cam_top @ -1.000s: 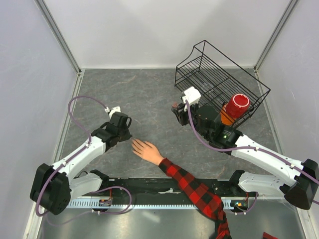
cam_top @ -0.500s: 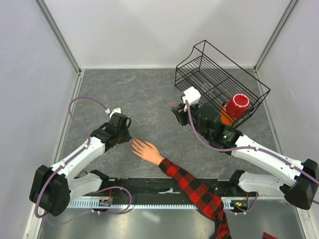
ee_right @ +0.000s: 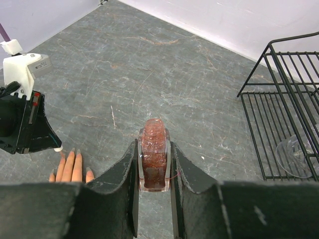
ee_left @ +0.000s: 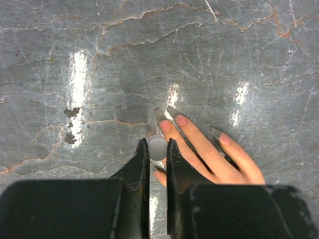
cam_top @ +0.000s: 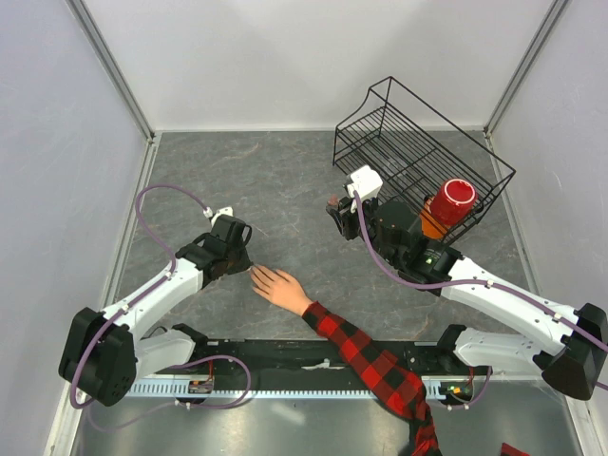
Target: Paint the nails
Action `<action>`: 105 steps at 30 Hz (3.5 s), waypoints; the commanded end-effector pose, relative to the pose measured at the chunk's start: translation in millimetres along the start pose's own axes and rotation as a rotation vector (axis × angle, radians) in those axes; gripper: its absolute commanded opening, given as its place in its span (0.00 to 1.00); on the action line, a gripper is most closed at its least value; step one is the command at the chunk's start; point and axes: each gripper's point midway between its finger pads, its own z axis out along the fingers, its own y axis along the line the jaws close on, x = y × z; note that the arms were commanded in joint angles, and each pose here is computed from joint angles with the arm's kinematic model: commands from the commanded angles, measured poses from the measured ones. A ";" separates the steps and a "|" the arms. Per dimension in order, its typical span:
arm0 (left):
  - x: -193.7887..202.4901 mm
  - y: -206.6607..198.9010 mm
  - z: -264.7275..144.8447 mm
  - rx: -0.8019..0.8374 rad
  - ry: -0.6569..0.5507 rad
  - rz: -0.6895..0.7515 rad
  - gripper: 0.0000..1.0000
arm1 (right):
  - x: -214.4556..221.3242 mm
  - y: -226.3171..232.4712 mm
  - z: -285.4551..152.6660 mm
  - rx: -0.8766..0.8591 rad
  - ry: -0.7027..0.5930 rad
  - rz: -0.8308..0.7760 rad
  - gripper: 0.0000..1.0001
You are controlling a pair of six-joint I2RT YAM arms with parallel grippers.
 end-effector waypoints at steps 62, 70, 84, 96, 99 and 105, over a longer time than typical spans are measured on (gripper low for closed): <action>-81.4 -42.8 -77.0 0.209 -0.257 0.110 0.02 | -39.3 9.4 -9.7 -0.061 -0.083 0.042 0.00; -115.2 -132.3 -221.3 0.805 -0.501 0.502 0.02 | -35.0 59.1 -32.3 -0.375 0.043 -0.020 0.00; -111.5 -188.3 -288.7 1.195 -0.366 0.496 0.02 | -42.6 89.7 -63.2 -0.584 0.044 0.009 0.00; -106.4 -195.2 -292.2 1.254 -0.306 0.470 0.02 | -40.8 90.1 -58.6 -0.581 0.044 0.010 0.00; -102.7 -195.8 -291.3 1.267 -0.283 0.464 0.02 | -39.8 90.5 -58.9 -0.584 0.044 0.010 0.00; -100.4 -196.1 -290.0 1.272 -0.271 0.463 0.02 | -39.6 92.4 -58.3 -0.593 0.041 0.013 0.00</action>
